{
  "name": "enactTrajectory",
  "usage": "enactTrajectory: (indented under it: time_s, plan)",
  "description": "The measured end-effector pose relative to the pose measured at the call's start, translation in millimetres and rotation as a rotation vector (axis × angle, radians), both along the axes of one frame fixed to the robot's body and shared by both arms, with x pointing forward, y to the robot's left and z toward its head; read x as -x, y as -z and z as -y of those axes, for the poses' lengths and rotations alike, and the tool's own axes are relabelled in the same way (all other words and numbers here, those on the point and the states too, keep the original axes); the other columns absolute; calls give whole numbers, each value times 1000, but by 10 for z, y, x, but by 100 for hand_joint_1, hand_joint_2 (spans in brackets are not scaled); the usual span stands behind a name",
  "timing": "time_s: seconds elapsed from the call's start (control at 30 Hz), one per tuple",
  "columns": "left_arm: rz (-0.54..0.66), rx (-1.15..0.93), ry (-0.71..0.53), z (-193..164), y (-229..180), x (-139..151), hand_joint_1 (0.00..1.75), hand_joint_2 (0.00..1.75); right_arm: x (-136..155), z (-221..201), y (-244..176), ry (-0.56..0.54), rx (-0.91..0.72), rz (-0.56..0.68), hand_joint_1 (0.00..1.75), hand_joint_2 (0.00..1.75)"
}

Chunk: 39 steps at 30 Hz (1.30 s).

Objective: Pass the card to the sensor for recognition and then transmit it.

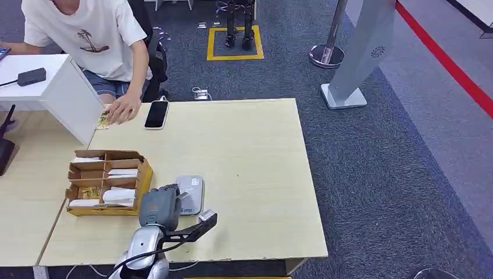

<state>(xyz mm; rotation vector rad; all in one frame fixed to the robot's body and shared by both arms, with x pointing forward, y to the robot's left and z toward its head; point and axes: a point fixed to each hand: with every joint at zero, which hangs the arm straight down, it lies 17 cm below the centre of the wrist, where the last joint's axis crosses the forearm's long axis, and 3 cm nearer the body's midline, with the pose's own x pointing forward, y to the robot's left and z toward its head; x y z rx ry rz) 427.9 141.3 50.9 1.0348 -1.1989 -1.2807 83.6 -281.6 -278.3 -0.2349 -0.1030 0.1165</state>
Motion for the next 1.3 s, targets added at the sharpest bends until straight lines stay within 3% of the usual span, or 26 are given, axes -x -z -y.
enactTrajectory:
  time_s: [0.47,0.83,1.07,1.3]
  plan:
    - [33,18,-12,-42,-89,-50,175,175,3,-5,1,-18,-1,-2,0,0]
    - [360,-39,-128,-792,-1622,-700,175,175,10,-30,3,-58,-8,-9,0,0]
    - [468,-83,-163,-1103,-2189,-893,175,175,19,-56,4,-74,-13,-16,0,0]
    - [511,-101,-187,-1259,-2438,-965,175,175,20,-63,4,-76,-14,-16,0,0]
